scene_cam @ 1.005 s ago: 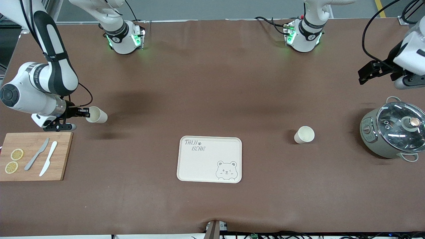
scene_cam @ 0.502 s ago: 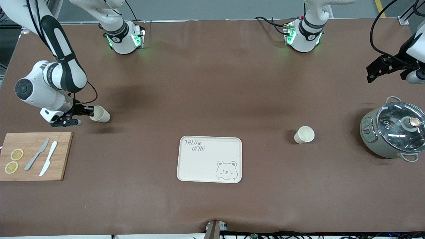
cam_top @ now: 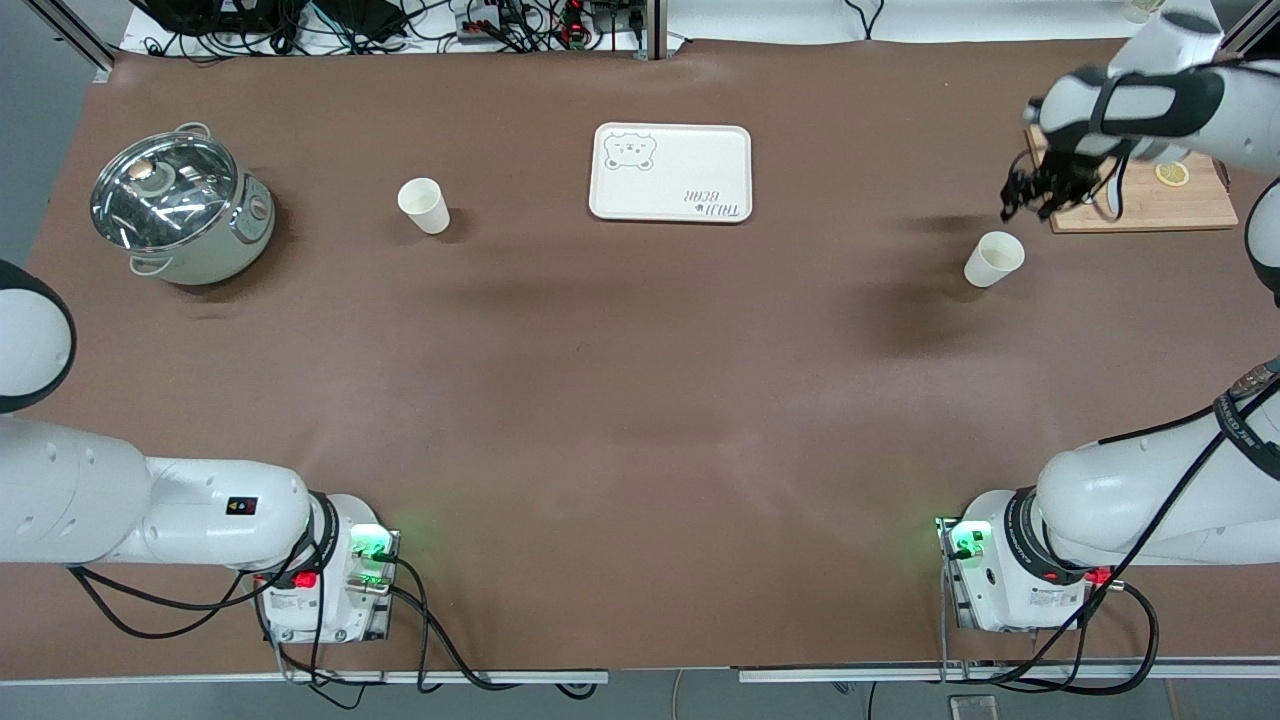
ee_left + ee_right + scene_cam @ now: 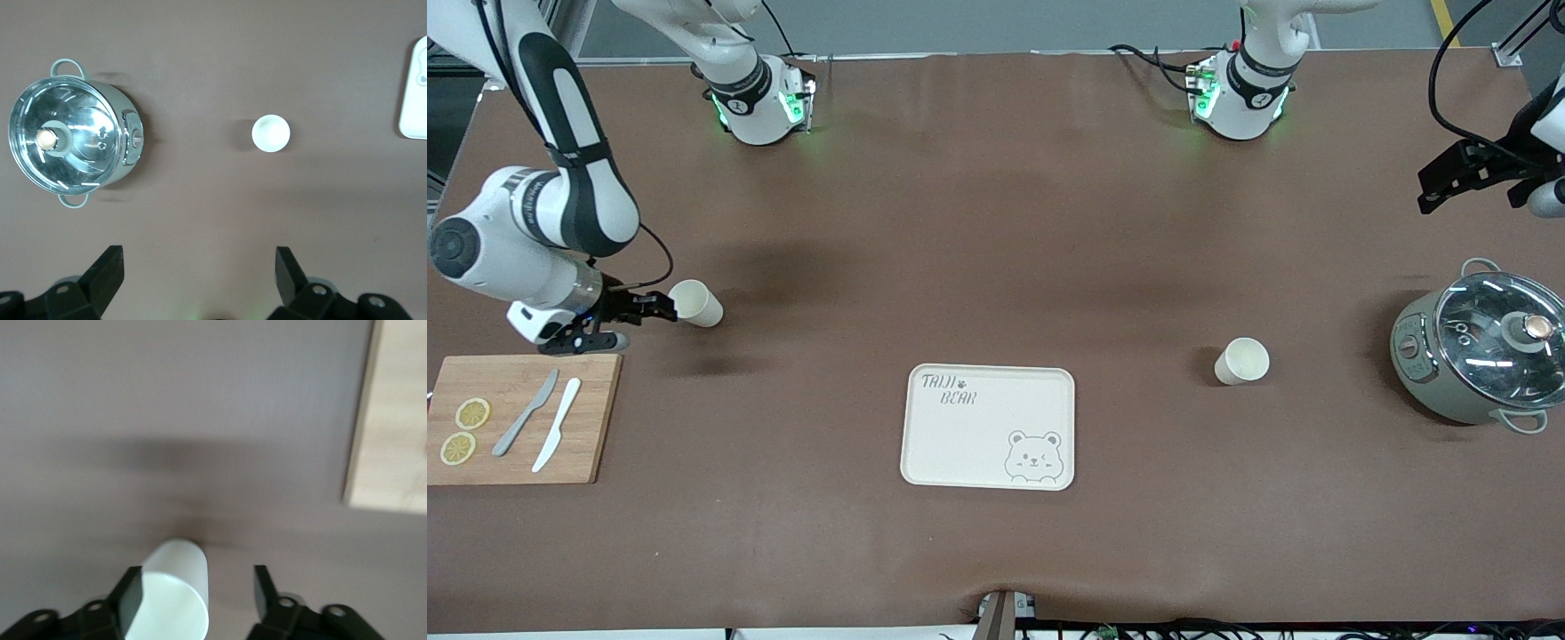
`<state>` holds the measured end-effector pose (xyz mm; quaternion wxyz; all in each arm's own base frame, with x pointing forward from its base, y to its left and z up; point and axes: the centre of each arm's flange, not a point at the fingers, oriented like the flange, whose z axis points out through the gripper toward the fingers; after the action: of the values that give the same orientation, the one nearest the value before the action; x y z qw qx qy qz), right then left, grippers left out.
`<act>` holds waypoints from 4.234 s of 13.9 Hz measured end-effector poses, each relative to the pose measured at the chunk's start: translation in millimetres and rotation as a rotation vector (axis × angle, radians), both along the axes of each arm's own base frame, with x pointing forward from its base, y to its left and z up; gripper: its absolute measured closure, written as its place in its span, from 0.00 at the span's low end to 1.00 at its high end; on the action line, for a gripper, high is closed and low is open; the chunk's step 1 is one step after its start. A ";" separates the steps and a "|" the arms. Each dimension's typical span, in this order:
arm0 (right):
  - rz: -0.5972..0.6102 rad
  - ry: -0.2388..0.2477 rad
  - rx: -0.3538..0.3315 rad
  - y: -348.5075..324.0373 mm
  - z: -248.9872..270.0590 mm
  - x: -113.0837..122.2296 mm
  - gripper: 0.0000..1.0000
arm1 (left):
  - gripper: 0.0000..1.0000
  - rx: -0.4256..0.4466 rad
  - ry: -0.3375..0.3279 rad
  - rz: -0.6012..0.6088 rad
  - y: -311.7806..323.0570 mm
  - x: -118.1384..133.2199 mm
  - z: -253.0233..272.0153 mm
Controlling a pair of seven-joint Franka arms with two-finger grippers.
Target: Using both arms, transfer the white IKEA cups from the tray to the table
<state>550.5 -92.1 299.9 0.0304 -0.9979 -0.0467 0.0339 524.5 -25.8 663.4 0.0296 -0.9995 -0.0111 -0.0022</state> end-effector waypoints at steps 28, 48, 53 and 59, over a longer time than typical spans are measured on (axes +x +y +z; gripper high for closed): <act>-0.013 -0.052 0.003 83.4 351.5 -36.9 0.00 | 0.00 -0.008 0.001 0.029 -5.4 -46.3 26.0; -0.036 -0.079 -0.016 70.9 360.6 -10.0 0.00 | 0.00 -0.005 0.024 0.041 -13.3 -42.0 18.5; -0.036 -0.079 -0.016 70.9 360.6 -10.1 0.00 | 0.00 -0.004 0.024 0.037 -15.7 -41.6 17.3; -0.036 -0.079 -0.016 70.9 360.6 -10.1 0.00 | 0.00 -0.006 0.007 0.038 -14.6 -36.9 10.8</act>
<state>540.4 -21.2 660.5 0.0210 -0.9993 -0.0296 -0.0055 487.6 -40.4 674.1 0.0269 -0.9992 -0.0300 0.0021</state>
